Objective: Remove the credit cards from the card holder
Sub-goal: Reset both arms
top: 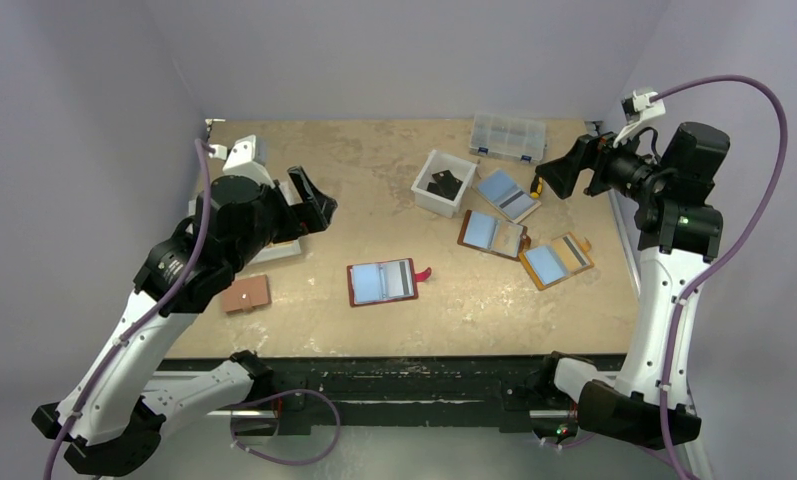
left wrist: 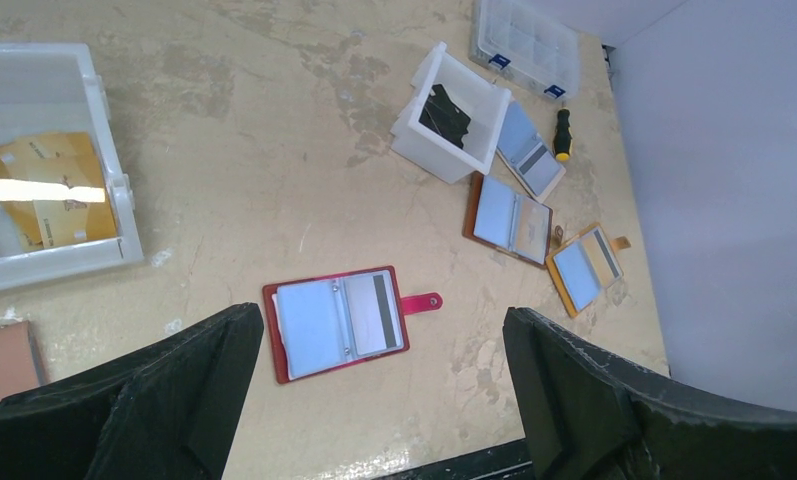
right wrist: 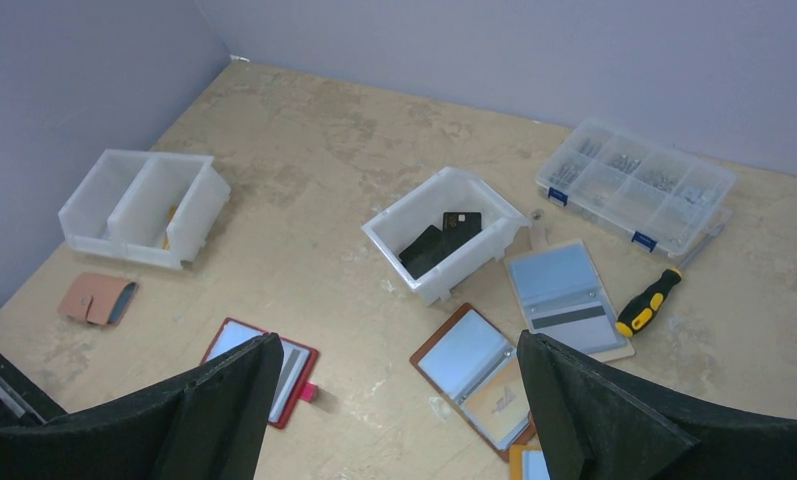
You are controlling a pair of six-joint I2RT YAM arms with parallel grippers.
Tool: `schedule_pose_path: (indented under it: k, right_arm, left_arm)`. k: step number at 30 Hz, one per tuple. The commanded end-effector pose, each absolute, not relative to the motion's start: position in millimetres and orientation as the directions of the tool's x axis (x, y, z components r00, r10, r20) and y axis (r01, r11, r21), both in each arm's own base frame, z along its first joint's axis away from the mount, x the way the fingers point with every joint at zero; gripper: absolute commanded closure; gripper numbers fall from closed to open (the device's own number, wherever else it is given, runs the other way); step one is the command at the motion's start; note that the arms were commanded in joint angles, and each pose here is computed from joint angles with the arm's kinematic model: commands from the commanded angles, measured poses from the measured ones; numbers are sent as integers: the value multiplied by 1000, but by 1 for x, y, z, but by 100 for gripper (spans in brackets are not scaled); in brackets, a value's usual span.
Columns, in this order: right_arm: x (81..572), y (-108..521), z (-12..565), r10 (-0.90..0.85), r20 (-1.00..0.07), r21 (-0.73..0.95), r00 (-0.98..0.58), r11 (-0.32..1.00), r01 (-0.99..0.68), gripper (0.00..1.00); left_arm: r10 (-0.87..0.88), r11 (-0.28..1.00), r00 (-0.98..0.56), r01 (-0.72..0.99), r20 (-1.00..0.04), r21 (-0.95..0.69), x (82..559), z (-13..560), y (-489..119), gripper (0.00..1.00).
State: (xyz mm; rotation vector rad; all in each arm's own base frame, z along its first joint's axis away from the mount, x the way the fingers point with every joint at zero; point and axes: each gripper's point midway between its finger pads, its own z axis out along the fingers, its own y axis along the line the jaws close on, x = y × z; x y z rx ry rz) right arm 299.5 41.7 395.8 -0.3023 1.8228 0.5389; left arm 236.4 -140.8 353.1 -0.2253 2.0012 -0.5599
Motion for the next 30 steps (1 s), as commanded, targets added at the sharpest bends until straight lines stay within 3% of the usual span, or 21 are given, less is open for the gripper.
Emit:
schedule_pose_path:
  k: [1,30]
  right_arm:
    - [295,43,408,58,-962,182,-266,864,-470,1]
    - [299,40,402,64,-960,190,-274,865,-465,1]
  left_arm:
    - [-359,883,-477,103,-802,-457,238,355,-142,1]
    - [-328,888,-511,120,-795,-443,238,341,-149,1]
